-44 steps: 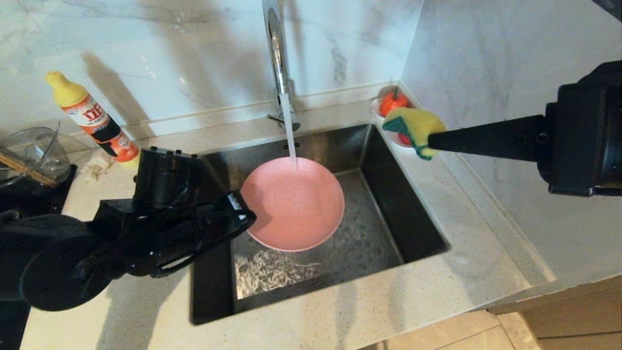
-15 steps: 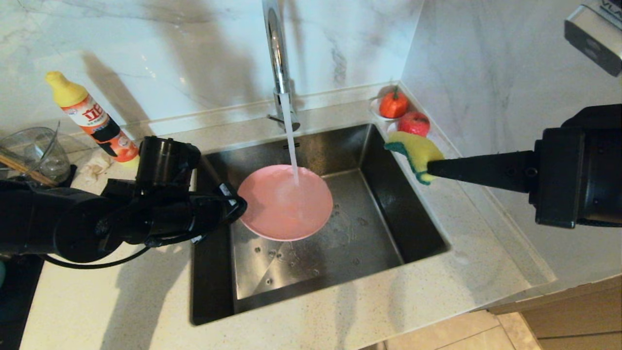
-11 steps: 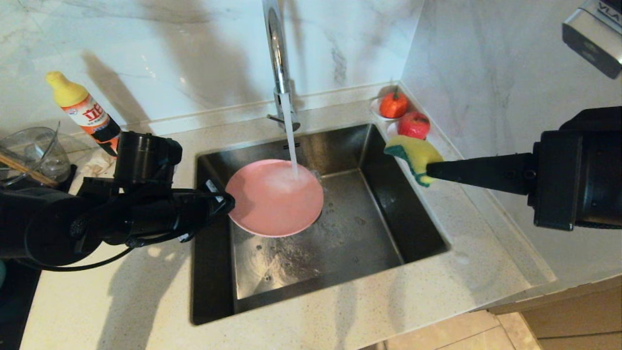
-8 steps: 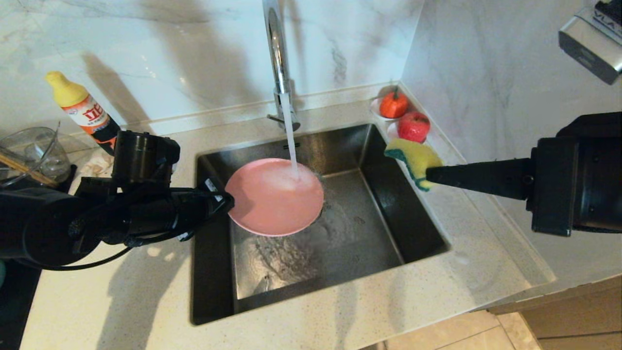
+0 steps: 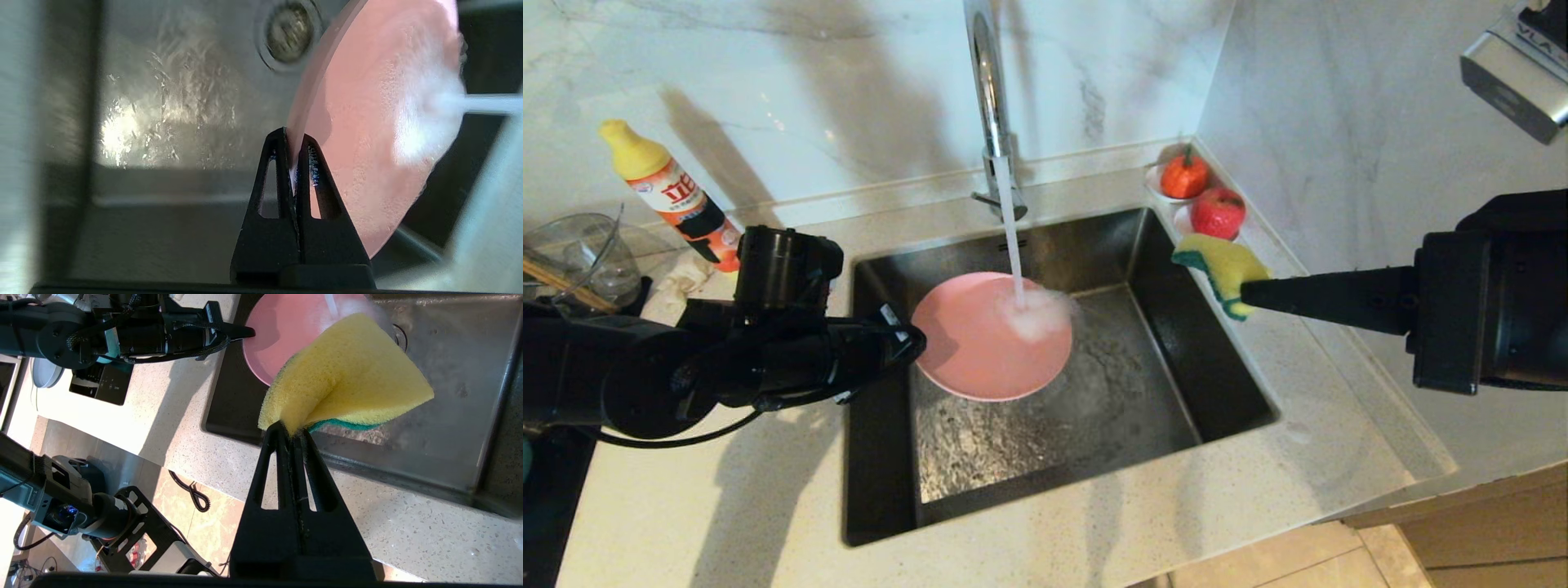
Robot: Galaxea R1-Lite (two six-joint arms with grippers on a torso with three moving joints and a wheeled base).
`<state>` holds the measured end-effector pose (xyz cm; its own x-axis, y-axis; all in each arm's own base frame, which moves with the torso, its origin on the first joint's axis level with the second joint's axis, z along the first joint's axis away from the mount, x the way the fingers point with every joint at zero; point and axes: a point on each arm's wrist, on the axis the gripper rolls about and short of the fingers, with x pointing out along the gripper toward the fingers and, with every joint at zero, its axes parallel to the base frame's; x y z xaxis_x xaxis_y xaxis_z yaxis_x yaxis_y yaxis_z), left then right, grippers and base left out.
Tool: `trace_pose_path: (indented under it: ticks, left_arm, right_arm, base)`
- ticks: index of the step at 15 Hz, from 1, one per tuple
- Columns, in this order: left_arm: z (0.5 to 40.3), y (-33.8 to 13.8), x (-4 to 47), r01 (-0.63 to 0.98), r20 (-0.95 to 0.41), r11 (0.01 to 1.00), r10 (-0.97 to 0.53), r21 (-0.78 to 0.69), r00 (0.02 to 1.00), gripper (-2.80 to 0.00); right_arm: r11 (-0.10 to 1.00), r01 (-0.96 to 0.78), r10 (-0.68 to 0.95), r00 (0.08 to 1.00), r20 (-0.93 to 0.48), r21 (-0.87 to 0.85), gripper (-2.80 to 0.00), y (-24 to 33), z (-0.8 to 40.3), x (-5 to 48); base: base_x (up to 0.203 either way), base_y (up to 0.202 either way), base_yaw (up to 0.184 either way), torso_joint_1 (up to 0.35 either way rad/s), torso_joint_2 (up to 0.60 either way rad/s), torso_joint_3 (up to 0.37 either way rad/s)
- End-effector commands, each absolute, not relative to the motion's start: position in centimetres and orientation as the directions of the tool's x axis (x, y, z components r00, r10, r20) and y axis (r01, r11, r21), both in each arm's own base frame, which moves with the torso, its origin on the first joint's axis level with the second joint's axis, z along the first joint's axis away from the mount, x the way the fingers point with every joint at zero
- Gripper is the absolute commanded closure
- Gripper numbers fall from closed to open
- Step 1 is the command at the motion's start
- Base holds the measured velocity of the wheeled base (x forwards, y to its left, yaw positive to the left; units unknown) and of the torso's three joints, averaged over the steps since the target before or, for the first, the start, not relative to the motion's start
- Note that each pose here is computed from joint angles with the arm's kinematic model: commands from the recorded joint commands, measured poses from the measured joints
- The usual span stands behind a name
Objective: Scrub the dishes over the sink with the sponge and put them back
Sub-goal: Rinse the plate
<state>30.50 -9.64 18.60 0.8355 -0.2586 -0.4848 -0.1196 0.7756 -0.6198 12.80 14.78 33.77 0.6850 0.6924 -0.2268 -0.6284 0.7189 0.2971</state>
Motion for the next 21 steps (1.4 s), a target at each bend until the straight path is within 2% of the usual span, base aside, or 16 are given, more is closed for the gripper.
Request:
trace_pose_path:
  ticks: [1,4,6,13,21]
  left_arm:
    - [19.6,-9.1,29.8,-0.141,-0.452,0.823,-0.151,-0.550,0.879,0.00]
    - [20.5,-8.5,29.8,-0.195,-0.353,0.930,0.078,-0.310,0.932,0.00]
    - [21.0,-8.2,29.7,-0.171,-0.242,0.958,0.114,-0.231,0.964,0.00]
    - [22.3,-7.0,26.2,-0.099,0.149,0.995,0.102,-0.030,0.984,0.00]
    - [25.2,-6.4,23.3,0.020,0.292,0.998,-0.035,0.052,0.956,0.00]
  right_arm:
    - [0.729,-0.616,0.681,0.695,-0.230,0.298,0.00,14.6,33.7,13.0]
    - [0.741,-0.603,0.669,0.701,-0.247,0.295,0.00,14.3,33.1,13.1]
    - [0.742,-0.602,0.668,0.701,-0.250,0.295,0.00,14.2,33.0,13.0]
    - [0.745,-0.600,0.666,0.697,-0.267,0.292,0.00,14.3,32.5,13.1]
    - [0.744,-0.599,0.665,0.706,-0.242,0.296,0.00,13.7,33.1,12.6]
  base:
    - [0.000,0.000,0.000,0.000,0.00,0.000]
    - [0.000,0.000,0.000,0.000,0.00,0.000]
    - [0.000,0.000,0.000,0.000,0.00,0.000]
    - [0.000,0.000,0.000,0.000,0.00,0.000]
    - [0.000,0.000,0.000,0.000,0.00,0.000]
